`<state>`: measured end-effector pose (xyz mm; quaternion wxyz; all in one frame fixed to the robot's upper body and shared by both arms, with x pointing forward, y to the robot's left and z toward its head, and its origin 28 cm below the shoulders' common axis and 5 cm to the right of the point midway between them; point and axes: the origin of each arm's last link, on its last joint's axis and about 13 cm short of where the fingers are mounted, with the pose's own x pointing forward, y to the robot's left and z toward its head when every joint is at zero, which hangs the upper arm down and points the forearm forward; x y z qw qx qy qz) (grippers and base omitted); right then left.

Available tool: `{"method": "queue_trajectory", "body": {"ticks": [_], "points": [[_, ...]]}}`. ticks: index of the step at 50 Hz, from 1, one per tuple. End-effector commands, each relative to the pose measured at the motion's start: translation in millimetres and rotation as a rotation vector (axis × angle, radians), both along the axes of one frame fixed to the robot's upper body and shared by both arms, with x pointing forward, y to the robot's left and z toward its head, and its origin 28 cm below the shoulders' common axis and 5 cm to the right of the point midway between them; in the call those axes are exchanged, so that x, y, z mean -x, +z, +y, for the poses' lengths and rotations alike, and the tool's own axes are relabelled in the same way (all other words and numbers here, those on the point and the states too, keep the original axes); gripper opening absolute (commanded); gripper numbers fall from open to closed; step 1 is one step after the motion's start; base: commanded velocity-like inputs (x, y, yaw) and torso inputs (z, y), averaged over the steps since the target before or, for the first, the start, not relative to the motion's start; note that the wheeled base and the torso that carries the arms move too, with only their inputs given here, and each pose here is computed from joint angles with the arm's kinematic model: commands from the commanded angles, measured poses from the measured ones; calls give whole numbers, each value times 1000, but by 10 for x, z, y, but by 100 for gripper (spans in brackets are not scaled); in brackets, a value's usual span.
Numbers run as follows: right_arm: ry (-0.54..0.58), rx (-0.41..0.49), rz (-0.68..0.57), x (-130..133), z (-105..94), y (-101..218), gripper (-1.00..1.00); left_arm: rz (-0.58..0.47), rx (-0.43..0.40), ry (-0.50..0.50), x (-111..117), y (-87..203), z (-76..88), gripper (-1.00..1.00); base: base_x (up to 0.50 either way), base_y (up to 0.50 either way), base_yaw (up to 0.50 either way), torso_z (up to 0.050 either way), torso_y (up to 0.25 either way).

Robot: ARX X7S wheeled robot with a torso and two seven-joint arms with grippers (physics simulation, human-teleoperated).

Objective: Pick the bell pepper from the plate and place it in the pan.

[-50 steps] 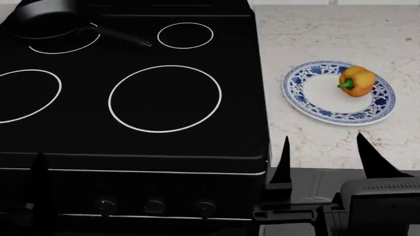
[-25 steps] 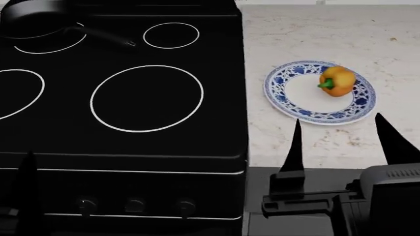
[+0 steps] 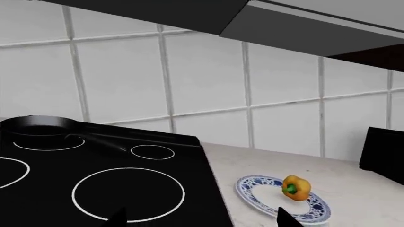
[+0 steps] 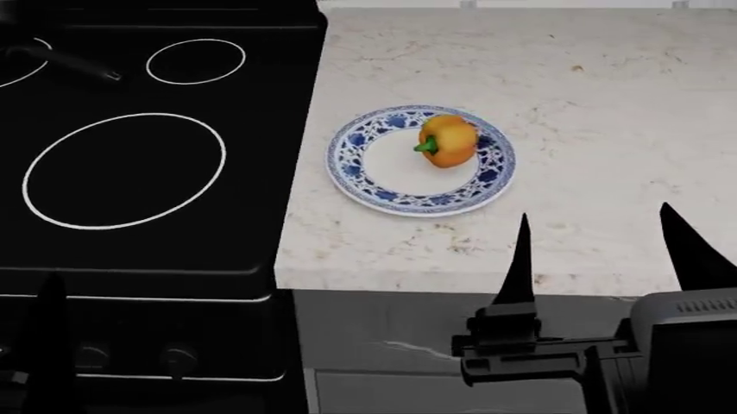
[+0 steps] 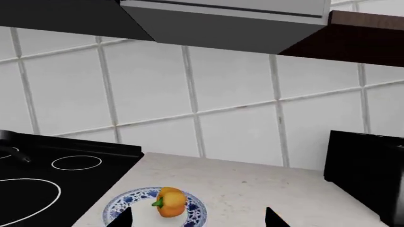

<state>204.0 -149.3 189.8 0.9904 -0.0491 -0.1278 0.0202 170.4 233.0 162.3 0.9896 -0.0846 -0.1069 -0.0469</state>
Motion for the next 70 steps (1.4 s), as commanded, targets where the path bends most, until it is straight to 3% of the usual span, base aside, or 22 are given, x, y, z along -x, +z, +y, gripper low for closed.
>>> {"method": "queue_trajectory", "body": {"ticks": [1,16,18,24,30,63,66,70], "points": [[-7,1,0,6,-11,-2,100,6,6,1,0,3,5,100,0,-500,0,0,0],[18,0,-6,-33,-20,21,100,45,-23,49,-51,-45,106,100,0,-366,0,0,0],[44,13,3,-57,-30,105,100,30,-78,51,-52,81,124,100,0,0,0,0,0],[67,63,-123,-189,-109,669,100,-75,-218,53,-77,756,191,100,0,0,0,0,0],[86,62,-174,-200,-109,856,100,-111,-275,67,-117,1009,204,100,309,0,0,0,0],[89,88,-155,-171,-100,835,100,-74,-297,30,-93,988,186,100,500,0,0,0,0],[133,68,-141,-188,-84,859,100,-73,-296,31,-91,985,186,100,91,0,0,0,0],[307,18,-83,-225,-75,941,100,-79,-293,31,-84,992,186,100,0,0,0,0,0]]}}
